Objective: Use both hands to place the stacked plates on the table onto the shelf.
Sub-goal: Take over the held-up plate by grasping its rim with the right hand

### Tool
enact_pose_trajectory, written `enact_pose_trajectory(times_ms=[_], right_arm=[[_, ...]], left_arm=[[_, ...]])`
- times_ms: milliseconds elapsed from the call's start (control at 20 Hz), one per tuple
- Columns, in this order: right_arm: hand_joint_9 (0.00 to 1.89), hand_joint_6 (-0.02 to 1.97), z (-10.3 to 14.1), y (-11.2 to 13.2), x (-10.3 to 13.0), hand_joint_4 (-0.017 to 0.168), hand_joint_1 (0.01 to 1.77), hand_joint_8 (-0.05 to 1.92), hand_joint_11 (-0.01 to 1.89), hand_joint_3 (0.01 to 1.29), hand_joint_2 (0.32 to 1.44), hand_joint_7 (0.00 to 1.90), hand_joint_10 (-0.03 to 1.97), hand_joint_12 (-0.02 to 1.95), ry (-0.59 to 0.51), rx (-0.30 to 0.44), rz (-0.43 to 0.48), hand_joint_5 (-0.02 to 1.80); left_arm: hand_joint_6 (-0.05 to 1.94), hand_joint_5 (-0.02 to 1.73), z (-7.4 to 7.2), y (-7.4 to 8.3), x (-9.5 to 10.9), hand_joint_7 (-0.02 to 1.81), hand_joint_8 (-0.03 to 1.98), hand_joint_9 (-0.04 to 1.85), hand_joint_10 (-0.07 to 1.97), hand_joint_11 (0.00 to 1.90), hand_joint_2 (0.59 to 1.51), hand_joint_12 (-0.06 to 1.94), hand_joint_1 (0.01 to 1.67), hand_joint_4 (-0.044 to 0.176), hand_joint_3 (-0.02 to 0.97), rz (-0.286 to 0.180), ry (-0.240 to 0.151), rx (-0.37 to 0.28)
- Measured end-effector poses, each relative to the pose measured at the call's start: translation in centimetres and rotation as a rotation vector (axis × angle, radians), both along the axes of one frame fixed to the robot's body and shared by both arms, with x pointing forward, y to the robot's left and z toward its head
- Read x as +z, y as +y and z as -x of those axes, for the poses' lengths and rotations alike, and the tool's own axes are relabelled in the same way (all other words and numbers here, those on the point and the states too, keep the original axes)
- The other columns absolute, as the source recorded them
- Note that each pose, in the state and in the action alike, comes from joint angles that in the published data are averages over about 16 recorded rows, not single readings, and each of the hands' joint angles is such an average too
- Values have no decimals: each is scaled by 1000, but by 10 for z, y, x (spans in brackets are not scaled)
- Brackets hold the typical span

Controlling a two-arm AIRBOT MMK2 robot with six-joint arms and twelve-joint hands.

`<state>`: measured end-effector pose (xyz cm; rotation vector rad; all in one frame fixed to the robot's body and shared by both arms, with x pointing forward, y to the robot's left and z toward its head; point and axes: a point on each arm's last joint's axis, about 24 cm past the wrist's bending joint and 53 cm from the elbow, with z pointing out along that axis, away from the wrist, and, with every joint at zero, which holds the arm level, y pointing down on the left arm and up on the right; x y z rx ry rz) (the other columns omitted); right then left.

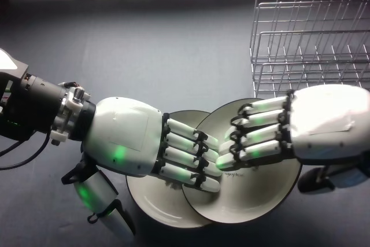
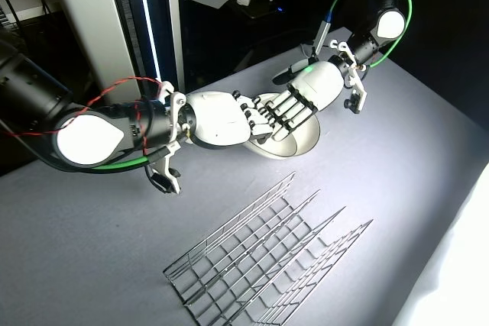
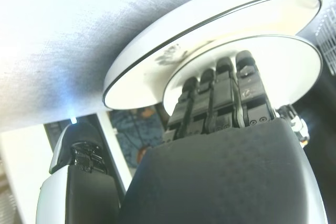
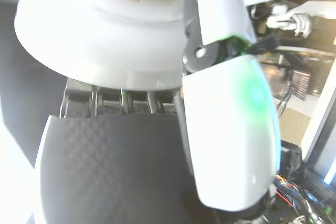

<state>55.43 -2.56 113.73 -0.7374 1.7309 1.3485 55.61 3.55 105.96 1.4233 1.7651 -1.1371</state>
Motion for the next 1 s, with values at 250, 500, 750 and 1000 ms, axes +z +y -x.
enact_pose_trajectory(times_ms=[250,500,750,1000], right_arm=[[183,78,-4,12,-3,-1,1348,42,71,26,1013,379,542,1380,4,-4,-1,330],[370,290,-6,18,-2,-1,1360,150,232,22,1022,546,645,1456,2,-3,-10,483],[572,602,-7,21,4,0,1354,397,466,17,1006,694,815,1517,-10,1,-24,626],[726,897,-9,25,14,2,1322,662,686,13,981,789,1023,1519,-28,8,-44,725]], left_arm=[[-13,-11,-1,0,0,-13,-23,16,5,15,1093,9,14,3,16,1,0,-2],[-13,-11,-1,-1,0,-14,-23,15,6,15,1094,9,14,1,16,1,2,-2],[-16,-12,-4,1,4,-12,-21,15,7,14,1096,9,14,1,16,3,3,9],[-9,-8,-17,13,19,-3,-13,15,9,15,1098,9,14,2,16,20,-10,64]])
